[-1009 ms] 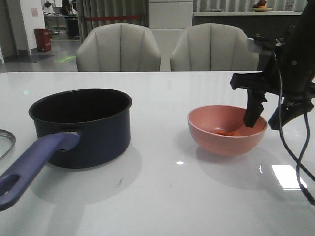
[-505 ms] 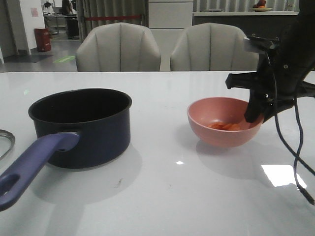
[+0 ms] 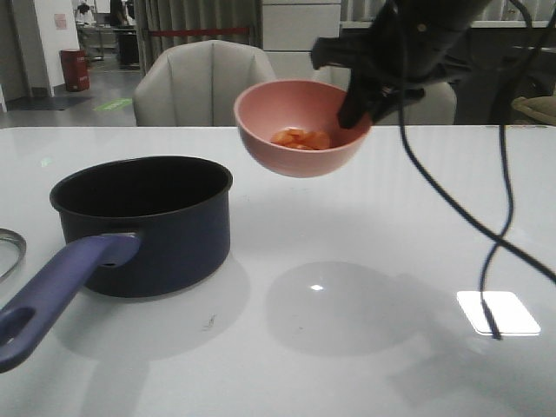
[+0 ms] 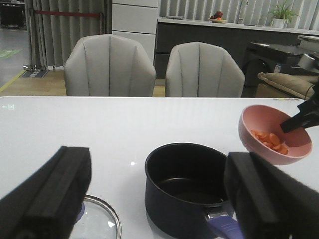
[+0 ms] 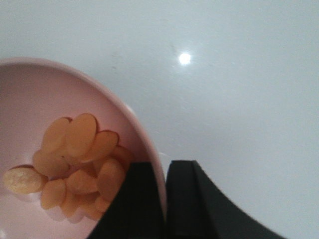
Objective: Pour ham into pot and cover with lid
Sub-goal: 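Lift the pink bowl and carry it over the saucepan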
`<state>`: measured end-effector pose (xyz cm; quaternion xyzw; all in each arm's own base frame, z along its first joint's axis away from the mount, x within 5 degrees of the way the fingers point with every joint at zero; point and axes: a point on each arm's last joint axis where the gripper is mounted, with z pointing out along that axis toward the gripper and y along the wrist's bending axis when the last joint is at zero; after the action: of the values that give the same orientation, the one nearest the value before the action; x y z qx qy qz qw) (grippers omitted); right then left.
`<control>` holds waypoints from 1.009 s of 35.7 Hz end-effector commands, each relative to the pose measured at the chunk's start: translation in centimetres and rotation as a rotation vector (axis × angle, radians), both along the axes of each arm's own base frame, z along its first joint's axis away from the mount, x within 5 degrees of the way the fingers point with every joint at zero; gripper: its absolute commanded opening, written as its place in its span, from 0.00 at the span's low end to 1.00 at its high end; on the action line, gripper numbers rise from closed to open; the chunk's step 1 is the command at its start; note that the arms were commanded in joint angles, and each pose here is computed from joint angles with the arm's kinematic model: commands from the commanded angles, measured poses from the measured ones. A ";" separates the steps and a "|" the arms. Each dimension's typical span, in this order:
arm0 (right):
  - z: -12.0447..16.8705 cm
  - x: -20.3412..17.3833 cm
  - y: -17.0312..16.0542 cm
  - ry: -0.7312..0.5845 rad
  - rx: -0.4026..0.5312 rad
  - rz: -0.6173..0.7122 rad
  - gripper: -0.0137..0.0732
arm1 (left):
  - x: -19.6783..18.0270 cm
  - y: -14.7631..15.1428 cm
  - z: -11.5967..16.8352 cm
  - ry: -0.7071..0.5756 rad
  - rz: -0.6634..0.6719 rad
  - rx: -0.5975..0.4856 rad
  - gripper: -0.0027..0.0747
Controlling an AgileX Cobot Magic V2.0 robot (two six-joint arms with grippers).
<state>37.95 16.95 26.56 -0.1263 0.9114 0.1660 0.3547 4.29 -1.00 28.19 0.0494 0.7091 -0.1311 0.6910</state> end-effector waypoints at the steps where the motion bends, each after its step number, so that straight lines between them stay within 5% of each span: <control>1: 4.8 -1.0 1.6 -0.196 0.073 0.027 0.31 | -0.1 -0.1 1.4 -0.082 -0.014 -0.029 0.79; 12: 5.9 -3.3 7.1 -0.437 0.041 0.199 0.31 | -0.1 -0.1 1.4 -0.082 -0.014 -0.029 0.79; 18: 5.7 -4.2 8.7 -0.643 0.100 0.196 0.31 | -0.1 -0.1 1.4 -0.082 -0.014 -0.029 0.79; 29: 1.5 -6.0 9.3 -1.108 0.220 0.179 0.31 | -0.1 -0.1 1.4 -0.082 -0.014 -0.029 0.79; 36: -0.1 -6.0 9.8 -1.334 0.198 0.200 0.31 | -0.1 -0.1 1.4 -0.082 -0.014 -0.029 0.79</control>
<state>32.62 26.94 22.60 -0.2744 0.5888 0.1734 0.7402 4.29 -1.00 28.19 0.0494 0.7091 -0.1311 0.6910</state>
